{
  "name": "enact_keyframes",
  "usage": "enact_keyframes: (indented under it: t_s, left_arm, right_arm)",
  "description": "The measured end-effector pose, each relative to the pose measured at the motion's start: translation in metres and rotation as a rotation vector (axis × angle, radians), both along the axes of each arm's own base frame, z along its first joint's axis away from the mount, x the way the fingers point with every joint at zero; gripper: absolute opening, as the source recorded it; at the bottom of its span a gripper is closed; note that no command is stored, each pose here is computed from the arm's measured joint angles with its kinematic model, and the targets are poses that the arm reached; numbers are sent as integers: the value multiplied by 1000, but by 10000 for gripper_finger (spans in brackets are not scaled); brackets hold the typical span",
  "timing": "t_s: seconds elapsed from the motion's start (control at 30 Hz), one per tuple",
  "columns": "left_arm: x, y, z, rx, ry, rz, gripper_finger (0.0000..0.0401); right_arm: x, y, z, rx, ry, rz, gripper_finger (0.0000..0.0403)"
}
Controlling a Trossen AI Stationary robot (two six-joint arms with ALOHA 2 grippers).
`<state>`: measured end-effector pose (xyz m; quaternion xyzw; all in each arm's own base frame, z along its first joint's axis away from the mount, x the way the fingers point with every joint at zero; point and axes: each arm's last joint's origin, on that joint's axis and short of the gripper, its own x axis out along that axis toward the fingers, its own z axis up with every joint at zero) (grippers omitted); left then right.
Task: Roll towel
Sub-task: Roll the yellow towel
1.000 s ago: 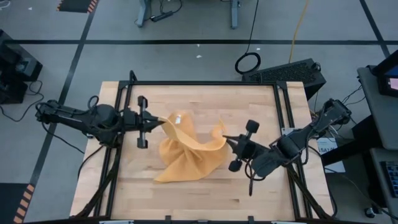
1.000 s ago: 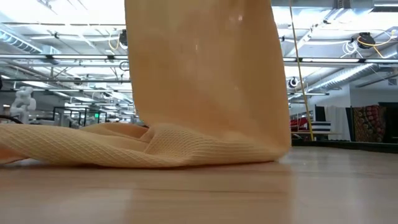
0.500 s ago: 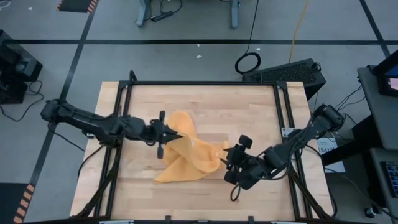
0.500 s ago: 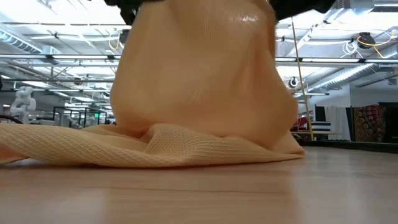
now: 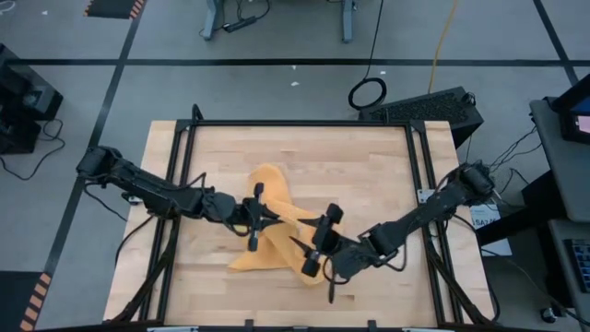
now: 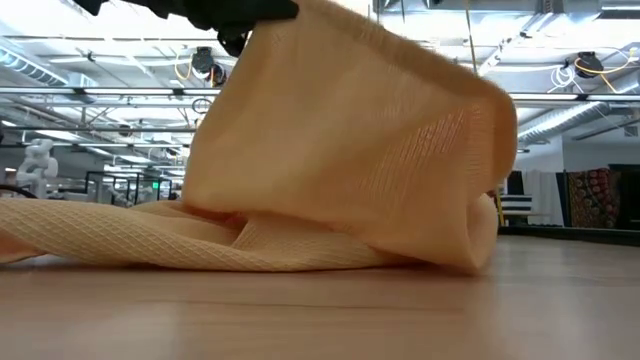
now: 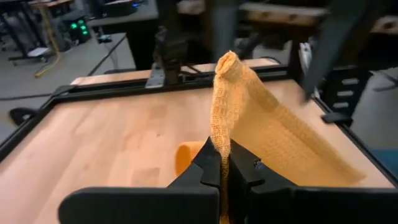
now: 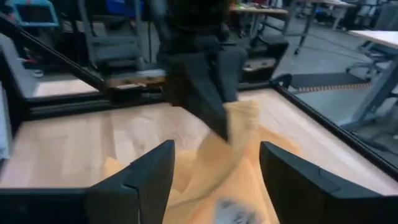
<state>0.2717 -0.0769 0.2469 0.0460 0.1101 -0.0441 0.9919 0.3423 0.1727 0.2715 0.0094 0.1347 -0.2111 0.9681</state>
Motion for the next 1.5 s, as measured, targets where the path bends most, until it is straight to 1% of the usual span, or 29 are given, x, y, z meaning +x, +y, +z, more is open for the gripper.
enact_keyframes:
  t_s: [0.17,0.23,0.27,0.33,0.43,0.47,0.5,0.57,0.67,0.77,0.9,1.03,1.1,1.2,1.33,1.5]
  left_arm:
    - [0,-14,-6,28,9,-50,2]
    - [-2,-18,-7,34,15,-49,2]
    - [-2,-19,-6,36,12,-44,2]
    - [-2,-20,-7,40,11,-33,2]
    - [-2,-19,-8,43,17,-27,3]
    - [-2,-19,-8,42,15,-28,5]
    - [-2,-19,-8,43,16,-28,8]
    - [-2,-20,-8,44,21,-31,17]
    - [-3,-24,-7,42,14,-44,36]
    - [-5,-29,-7,46,9,-63,65]
    - [-7,-36,-3,80,-34,-99,112]
    - [-9,-41,1,103,-83,-80,143]
    - [-9,-41,2,126,-95,-47,149]
    - [-8,-42,3,142,-114,-33,150]
    - [-2,-45,-3,168,-134,-49,150]
    - [5,-52,-11,240,-177,-83,149]
  right_arm:
    - [10,-2,-14,-3,15,-21,211]
    - [12,-1,-20,3,27,-7,192]
    - [13,0,-22,6,31,1,177]
    - [14,1,-25,3,39,5,131]
    - [12,4,-26,0,42,13,41]
    - [12,5,-26,-7,45,17,22]
    - [11,6,-25,-14,44,17,13]
    - [11,7,-24,-23,38,0,14]
    - [11,9,-19,-34,35,15,6]
    - [12,10,-18,-22,49,57,3]
    - [11,11,-18,-15,50,66,1]
    - [11,11,-18,-13,50,66,1]
    - [11,12,-18,-10,51,73,1]
    - [11,12,-18,-2,56,91,1]
    - [11,13,-19,10,58,109,0]
    - [11,13,-19,13,58,108,0]
